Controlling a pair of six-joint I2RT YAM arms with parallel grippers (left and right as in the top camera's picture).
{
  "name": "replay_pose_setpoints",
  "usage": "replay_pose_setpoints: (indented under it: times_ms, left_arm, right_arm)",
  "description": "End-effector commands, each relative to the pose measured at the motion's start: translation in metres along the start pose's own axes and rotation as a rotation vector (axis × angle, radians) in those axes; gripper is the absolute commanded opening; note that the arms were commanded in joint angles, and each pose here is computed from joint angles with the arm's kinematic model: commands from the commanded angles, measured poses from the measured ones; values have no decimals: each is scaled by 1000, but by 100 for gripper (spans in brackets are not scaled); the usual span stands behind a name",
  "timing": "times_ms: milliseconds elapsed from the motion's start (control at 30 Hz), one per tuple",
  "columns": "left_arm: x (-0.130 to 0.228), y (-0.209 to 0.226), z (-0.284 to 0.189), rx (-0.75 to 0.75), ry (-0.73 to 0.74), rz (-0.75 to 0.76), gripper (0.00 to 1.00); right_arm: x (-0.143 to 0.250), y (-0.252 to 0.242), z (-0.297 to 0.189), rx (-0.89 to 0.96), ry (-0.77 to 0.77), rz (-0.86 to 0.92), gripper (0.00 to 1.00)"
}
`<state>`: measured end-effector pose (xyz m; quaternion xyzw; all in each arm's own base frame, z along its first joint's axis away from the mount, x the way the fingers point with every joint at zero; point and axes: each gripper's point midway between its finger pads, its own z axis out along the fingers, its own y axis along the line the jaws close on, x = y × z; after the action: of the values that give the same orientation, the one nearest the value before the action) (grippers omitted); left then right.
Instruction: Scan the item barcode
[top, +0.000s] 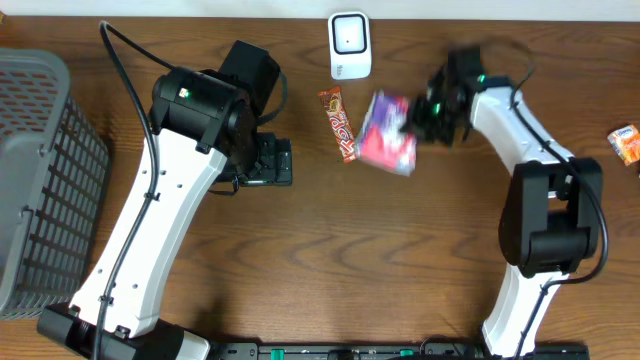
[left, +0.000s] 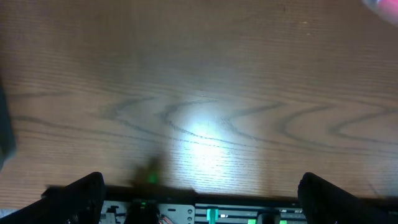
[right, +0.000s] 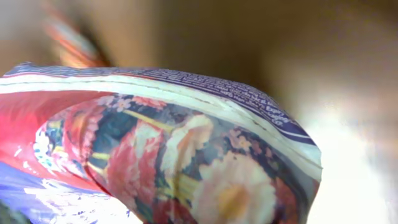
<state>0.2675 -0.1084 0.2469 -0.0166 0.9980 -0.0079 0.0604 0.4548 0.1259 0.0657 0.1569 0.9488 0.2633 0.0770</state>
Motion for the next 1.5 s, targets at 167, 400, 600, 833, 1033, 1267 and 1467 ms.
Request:
replay_pose_setpoints:
  times_ms: [167, 400, 600, 833, 1033, 1267, 1467]
  left_arm:
    - [0, 3, 1, -9, 5, -15, 98]
    - [0, 3, 1, -9, 5, -15, 98]
    - [0, 3, 1, -9, 5, -15, 98]
    - [0, 3, 1, -10, 5, -15, 98]
    - [0, 3, 1, -10, 5, -15, 98]
    - [0, 3, 1, -9, 5, -15, 98]
    - [0, 3, 1, -9, 5, -15, 98]
  right_arm:
    - [-116, 105, -80, -223, -499, 58, 1]
    - [-146, 143, -111, 129, -981, -301, 1]
    - [-131, 191, -140, 565, -1218, -718, 1]
    - [-125, 174, -125, 592, -1184, -603, 1]
    - [-114, 137, -112, 546, -1017, -475, 1]
    - [-85, 105, -77, 68, -507, -388, 1]
    - [-89, 53, -104, -143, -332, -252, 1]
